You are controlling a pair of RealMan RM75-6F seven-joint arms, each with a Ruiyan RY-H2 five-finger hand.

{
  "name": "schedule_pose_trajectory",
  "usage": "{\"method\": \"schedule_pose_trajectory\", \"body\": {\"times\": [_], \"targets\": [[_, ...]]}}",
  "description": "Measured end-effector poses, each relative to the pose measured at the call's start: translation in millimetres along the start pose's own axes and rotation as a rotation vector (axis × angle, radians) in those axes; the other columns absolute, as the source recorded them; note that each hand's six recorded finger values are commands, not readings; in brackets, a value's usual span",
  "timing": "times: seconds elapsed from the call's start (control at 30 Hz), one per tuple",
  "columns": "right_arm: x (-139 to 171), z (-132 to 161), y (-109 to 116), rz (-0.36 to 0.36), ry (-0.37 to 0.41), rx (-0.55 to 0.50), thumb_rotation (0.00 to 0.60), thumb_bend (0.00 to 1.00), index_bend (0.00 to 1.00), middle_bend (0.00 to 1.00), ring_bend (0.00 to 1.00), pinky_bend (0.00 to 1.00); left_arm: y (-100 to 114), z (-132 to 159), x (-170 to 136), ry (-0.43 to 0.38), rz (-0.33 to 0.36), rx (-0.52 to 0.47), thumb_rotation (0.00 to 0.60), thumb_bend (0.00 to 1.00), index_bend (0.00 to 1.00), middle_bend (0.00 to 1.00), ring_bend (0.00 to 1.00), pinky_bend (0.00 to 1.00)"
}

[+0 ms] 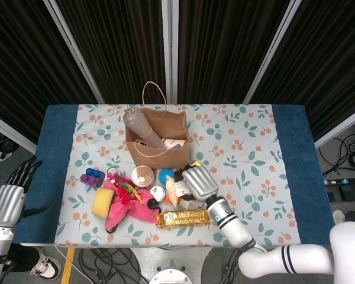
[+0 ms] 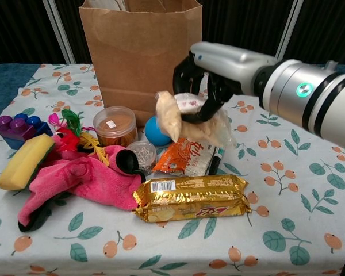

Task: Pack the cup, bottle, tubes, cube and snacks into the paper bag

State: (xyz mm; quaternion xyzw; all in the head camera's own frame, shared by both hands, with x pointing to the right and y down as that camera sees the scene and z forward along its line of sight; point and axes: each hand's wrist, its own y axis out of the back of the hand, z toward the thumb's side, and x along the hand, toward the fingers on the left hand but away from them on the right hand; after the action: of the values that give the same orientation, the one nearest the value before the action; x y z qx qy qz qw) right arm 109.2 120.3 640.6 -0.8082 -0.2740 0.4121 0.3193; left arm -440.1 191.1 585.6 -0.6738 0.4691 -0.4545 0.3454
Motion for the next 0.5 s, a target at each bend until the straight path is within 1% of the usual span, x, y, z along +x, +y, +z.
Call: {"method": "schedule_pose_trajectory", "body": {"times": [0.1,0.2,0.23,0.27,0.33,0.43,0.5], "targets": [[7.7,18.5,30.5,-0.069,0.052,-0.023,0.600,0.22,0.59,0.50,0.39,0.50,-0.4,1.7,0.6,-0.006,-0.001,-0.002,0.600,0.00,0.11,0.10,0.06,0.16],[17.2,40.0,72.7,-0.165,0.109,-0.044,0.600,0.22,0.59,0.50,0.39,0.50,-1.8,3.9,1.9,-0.011,-0.005,-0.005,0.600,0.00,0.11,0.10,0.06,0.16],[20.9,48.6,92.3,-0.212,0.131,-0.048,0.600,0.22,0.59,0.50,0.39,0.50,-2.3,4.6,2.1,-0.014,-0.006,-0.006,0.600,0.00,0.11,0.10,0.06,0.16],[23.1,54.1,107.1,-0.249,0.144,-0.048,0.600,0.22,0.59,0.50,0.39,0.50,-2.9,5.6,2.3,-0.017,-0.008,-0.006,0.600,0.00,0.11,0.10,0.06,0.16],[25.6,63.7,140.2,-0.336,0.164,-0.031,0.600,0.22,0.59,0.50,0.39,0.50,-4.0,7.1,2.5,-0.022,-0.012,-0.007,0.600,0.00,0.11,0.10,0.06,0.16],[21.3,72.9,176.5,-0.427,0.171,0.004,0.600,0.22,0.59,0.50,0.39,0.50,-5.5,8.4,2.9,-0.026,-0.019,-0.005,0.600,0.00,0.11,0.10,0.06,0.16],[13.1,73.9,187.5,-0.447,0.156,0.026,0.600,0.22,0.59,0.50,0.39,0.50,-5.7,8.5,2.9,-0.026,-0.020,-0.004,0.600,0.00,0.11,0.10,0.06,0.16]]}}
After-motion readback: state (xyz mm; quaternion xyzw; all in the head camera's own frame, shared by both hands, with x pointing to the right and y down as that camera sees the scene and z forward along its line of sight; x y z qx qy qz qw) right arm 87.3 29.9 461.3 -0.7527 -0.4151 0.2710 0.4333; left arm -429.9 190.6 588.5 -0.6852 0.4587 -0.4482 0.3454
